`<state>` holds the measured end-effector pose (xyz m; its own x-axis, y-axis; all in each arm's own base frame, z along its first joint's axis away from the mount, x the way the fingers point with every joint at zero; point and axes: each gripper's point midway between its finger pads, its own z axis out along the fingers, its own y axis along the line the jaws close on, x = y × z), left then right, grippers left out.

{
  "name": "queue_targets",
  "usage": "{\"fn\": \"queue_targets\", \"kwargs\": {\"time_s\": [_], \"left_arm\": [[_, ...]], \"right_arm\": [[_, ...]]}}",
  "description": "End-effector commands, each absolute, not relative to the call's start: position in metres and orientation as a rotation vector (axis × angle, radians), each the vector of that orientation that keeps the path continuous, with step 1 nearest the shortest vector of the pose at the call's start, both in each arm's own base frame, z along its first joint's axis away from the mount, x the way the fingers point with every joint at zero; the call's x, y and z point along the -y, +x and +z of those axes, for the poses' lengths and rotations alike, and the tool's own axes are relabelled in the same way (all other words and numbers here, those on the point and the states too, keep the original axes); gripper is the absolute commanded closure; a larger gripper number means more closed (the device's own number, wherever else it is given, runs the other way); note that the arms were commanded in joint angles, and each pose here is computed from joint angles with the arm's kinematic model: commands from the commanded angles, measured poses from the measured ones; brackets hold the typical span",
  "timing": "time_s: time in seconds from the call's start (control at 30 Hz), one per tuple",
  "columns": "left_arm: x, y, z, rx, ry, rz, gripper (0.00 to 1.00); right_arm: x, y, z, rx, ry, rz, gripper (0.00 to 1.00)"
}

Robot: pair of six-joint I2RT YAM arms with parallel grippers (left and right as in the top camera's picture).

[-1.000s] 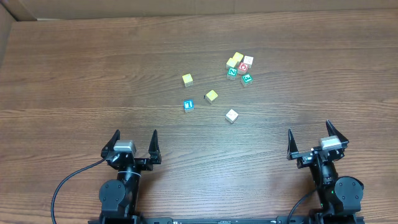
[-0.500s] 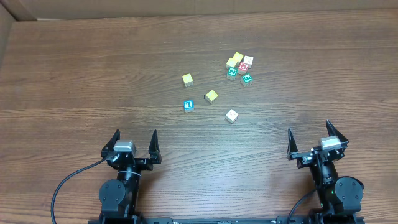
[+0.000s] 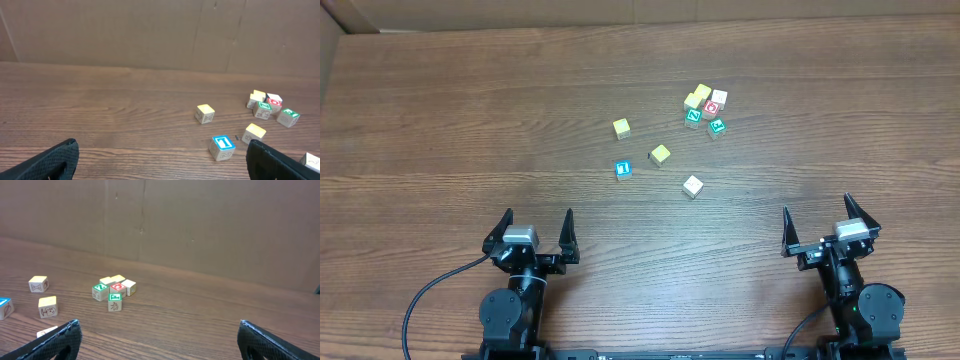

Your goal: Flip 3 blocks

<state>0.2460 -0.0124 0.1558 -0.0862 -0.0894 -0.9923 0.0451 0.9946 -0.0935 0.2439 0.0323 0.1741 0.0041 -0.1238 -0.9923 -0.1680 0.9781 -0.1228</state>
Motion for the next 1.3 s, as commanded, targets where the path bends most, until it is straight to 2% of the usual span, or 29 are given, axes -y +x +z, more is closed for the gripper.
{"fn": "queue_targets", "kwargs": {"time_s": [0.0,1.07,1.27], "left_arm": [[0.013,0.246,0.156,-1.649,-0.007,-0.098,0.00],[0.026,0.245,0.159,-1.638,0.051,-0.161,0.00],[0.056,0.238,0.185,-1.546,0.122,-0.376,0.00]], "right_arm": [[-0.032,0.244,0.172,-1.569,-0.235,0.034,0.00],[-0.032,0.244,0.172,-1.569,-0.235,0.034,0.00],[-0.032,0.244,0.172,-1.569,-0.235,0.034,0.00]]}}
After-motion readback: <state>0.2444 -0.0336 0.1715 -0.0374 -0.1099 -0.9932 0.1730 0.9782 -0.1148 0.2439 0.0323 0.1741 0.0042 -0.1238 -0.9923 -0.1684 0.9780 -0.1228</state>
